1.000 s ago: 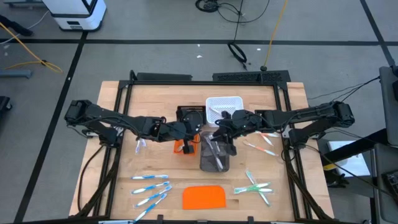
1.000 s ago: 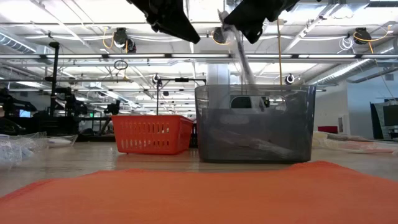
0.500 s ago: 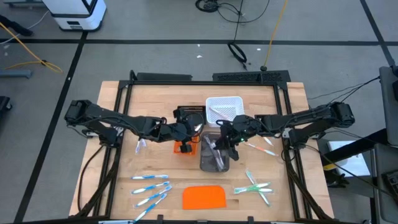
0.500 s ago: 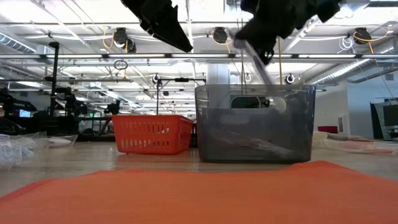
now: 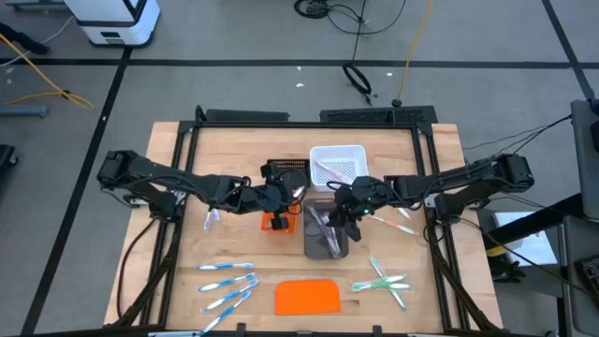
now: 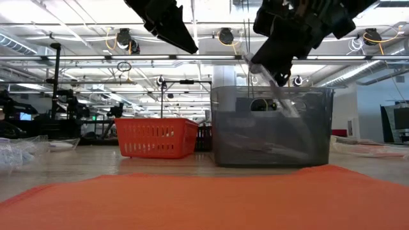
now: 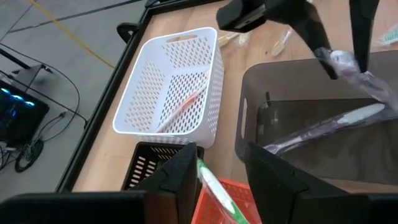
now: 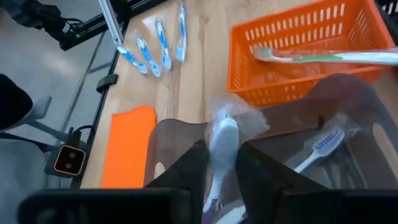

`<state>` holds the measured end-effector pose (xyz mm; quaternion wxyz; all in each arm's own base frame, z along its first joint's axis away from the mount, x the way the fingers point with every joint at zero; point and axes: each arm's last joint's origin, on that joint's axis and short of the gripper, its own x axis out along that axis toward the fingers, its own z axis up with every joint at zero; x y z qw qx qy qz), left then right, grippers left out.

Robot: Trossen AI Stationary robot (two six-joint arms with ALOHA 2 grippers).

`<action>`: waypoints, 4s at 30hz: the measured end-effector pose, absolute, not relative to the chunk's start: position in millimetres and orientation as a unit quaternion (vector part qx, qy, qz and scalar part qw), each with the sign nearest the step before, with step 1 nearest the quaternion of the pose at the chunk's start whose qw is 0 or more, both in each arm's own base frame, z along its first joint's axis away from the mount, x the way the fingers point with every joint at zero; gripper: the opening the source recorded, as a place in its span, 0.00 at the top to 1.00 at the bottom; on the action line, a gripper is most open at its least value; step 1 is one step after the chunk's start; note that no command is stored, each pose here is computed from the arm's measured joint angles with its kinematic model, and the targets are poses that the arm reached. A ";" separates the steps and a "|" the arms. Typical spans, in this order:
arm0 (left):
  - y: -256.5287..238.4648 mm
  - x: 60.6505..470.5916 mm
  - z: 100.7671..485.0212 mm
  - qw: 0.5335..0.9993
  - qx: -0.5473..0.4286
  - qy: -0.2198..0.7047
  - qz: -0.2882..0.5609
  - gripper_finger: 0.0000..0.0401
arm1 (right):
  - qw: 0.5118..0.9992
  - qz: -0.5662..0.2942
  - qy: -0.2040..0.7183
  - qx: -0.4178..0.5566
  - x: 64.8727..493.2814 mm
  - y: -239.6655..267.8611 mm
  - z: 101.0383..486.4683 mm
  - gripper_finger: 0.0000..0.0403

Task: Pick & Place Toothbrushes
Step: Put the violet toothbrush into the transparent bin, then put the orange toothbrush into the white bin

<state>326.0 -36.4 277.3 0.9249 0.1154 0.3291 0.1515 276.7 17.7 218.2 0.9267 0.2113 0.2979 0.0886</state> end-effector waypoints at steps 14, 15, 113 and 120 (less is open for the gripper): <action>-36.3 326.1 277.3 0.925 0.114 0.329 0.152 0.66 | 0.932 0.090 0.281 0.213 273.2 16.4 208.4 0.71; -36.3 326.0 277.3 0.925 0.114 0.329 0.152 0.66 | 0.933 0.091 0.280 0.208 273.2 15.9 208.5 0.71; -37.1 331.5 284.5 0.942 0.089 0.284 0.157 0.66 | 0.877 -0.084 0.442 0.168 183.1 -0.2 178.9 0.97; -38.1 335.0 289.9 0.952 0.077 0.253 0.153 0.66 | 0.931 -0.077 0.330 0.137 180.8 -1.8 226.6 0.97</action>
